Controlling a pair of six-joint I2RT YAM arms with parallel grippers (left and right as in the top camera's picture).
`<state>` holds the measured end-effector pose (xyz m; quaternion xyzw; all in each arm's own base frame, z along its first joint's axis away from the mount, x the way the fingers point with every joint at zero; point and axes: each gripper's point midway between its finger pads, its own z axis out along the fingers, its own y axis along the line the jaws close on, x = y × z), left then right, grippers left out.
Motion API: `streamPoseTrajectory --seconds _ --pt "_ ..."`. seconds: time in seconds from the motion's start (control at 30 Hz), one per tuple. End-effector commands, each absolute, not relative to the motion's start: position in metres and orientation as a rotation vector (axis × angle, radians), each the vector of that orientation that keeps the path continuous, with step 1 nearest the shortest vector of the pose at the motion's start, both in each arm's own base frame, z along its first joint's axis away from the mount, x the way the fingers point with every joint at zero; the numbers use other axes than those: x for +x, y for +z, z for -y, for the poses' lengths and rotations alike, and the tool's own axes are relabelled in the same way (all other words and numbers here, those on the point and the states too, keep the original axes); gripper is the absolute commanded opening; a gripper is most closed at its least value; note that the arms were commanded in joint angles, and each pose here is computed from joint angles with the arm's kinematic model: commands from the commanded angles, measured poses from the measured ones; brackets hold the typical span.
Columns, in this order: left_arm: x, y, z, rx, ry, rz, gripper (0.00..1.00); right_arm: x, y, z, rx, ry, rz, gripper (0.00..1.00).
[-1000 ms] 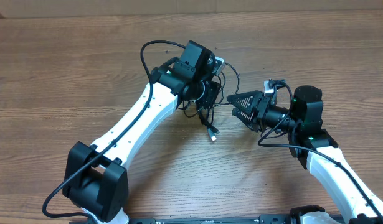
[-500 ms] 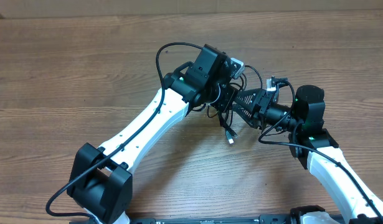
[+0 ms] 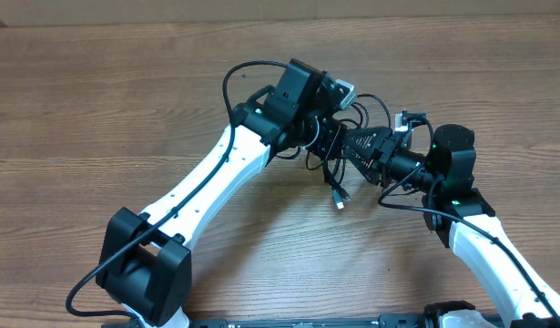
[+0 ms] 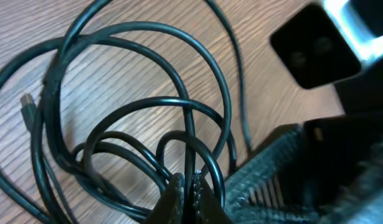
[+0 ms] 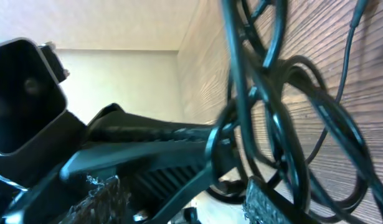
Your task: Untangle cables
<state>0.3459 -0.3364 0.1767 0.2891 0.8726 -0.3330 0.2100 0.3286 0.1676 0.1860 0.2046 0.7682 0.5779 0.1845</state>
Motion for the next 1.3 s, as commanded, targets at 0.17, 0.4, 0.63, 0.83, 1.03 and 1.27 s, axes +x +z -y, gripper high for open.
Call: streamPoseTrajectory --seconds 0.17,0.4,0.63,0.83,1.03,1.27 --pt "0.315 0.221 0.369 0.915 -1.304 -2.292 0.04 0.34 0.188 -0.162 0.589 1.544 -2.131 0.46" --pt "0.309 0.229 0.368 0.937 -1.403 -2.267 0.04 0.341 0.187 -0.161 0.587 1.531 -2.13 0.27" --pt "0.307 0.236 0.364 0.926 -1.487 -2.255 0.04 0.345 0.186 -0.157 0.572 1.48 -2.119 0.17" --pt "0.305 0.239 0.364 0.928 -1.52 -2.25 0.04 0.35 0.176 -0.148 0.642 1.405 -2.123 0.13" --pt "0.298 0.243 0.365 0.951 -1.575 -2.231 0.04 0.354 0.172 -0.143 0.649 1.35 -2.12 0.04" --pt "0.298 0.244 0.365 0.951 -1.577 -2.23 0.04 0.353 0.17 -0.142 0.635 1.334 -2.126 0.04"
